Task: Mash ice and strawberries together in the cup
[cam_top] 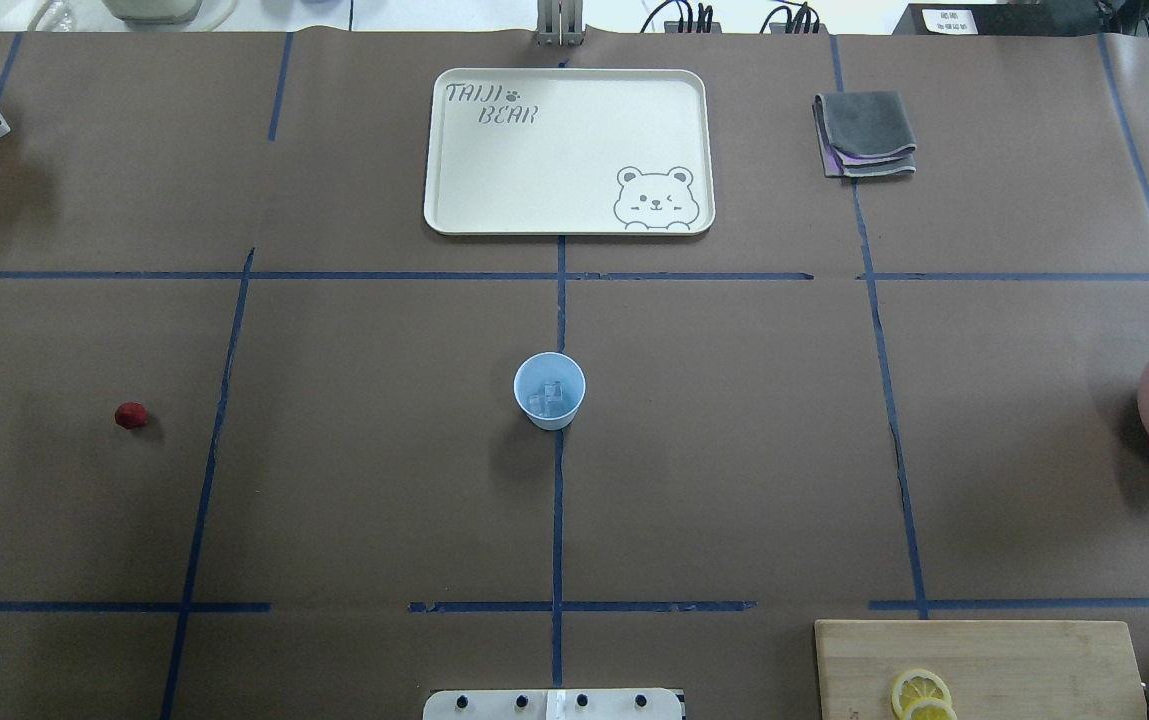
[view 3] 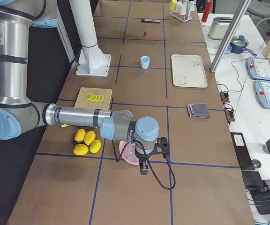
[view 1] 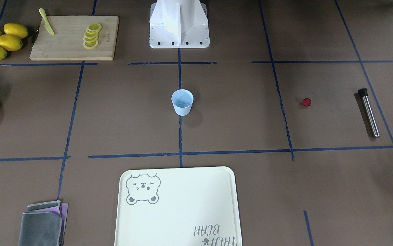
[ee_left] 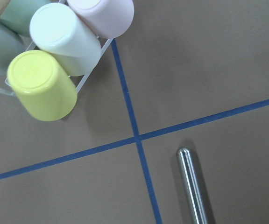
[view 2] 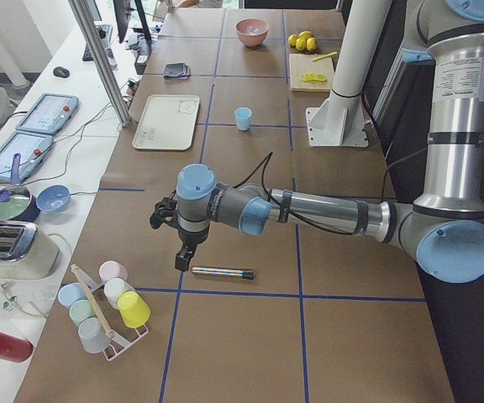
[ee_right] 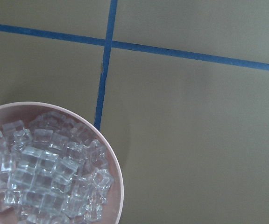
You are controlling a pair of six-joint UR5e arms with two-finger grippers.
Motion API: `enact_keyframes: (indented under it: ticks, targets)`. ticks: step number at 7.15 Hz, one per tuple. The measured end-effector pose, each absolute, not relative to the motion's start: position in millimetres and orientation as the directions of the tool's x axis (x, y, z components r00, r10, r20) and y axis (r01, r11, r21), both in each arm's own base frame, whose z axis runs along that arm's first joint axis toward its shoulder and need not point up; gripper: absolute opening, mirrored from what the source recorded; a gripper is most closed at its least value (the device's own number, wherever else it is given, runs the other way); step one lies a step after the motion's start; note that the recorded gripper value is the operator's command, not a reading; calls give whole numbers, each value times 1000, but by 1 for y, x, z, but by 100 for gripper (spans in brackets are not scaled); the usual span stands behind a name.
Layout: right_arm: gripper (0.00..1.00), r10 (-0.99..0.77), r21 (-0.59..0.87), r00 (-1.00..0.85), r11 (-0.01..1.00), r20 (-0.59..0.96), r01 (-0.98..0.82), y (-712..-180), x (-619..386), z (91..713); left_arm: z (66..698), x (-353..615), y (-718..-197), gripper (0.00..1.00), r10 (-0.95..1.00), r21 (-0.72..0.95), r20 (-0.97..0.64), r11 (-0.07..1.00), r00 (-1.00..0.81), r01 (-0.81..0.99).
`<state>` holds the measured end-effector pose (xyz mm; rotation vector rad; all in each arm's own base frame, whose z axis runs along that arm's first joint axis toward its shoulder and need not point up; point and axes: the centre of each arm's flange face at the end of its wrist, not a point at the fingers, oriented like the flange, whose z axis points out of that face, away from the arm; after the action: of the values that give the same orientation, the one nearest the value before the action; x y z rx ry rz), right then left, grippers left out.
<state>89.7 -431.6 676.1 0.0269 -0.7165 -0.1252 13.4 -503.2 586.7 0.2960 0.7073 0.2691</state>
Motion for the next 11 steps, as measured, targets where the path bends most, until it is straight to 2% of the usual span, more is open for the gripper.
enact_keyframes:
  ticks: [2, 5, 8, 11]
  targets:
    - [100, -122, 64, 746, 992, 654, 105, -430, 89, 678, 593, 80, -481, 100, 358, 343, -630, 924, 689, -166]
    - [100, -122, 64, 746, 992, 655, 105, -429, 89, 678, 580, 156, -449, 100, 226, 255, -733, 966, 641, -49]
    - [100, -123, 66, 745, 992, 655, 105, -429, 89, 677, 541, 230, -419, 100, 141, 192, -755, 981, 640, 10]
    - [100, -124, 68, 745, 992, 655, 105, -429, 89, 676, 531, 279, -395, 100, 104, 152, -752, 988, 651, 19]
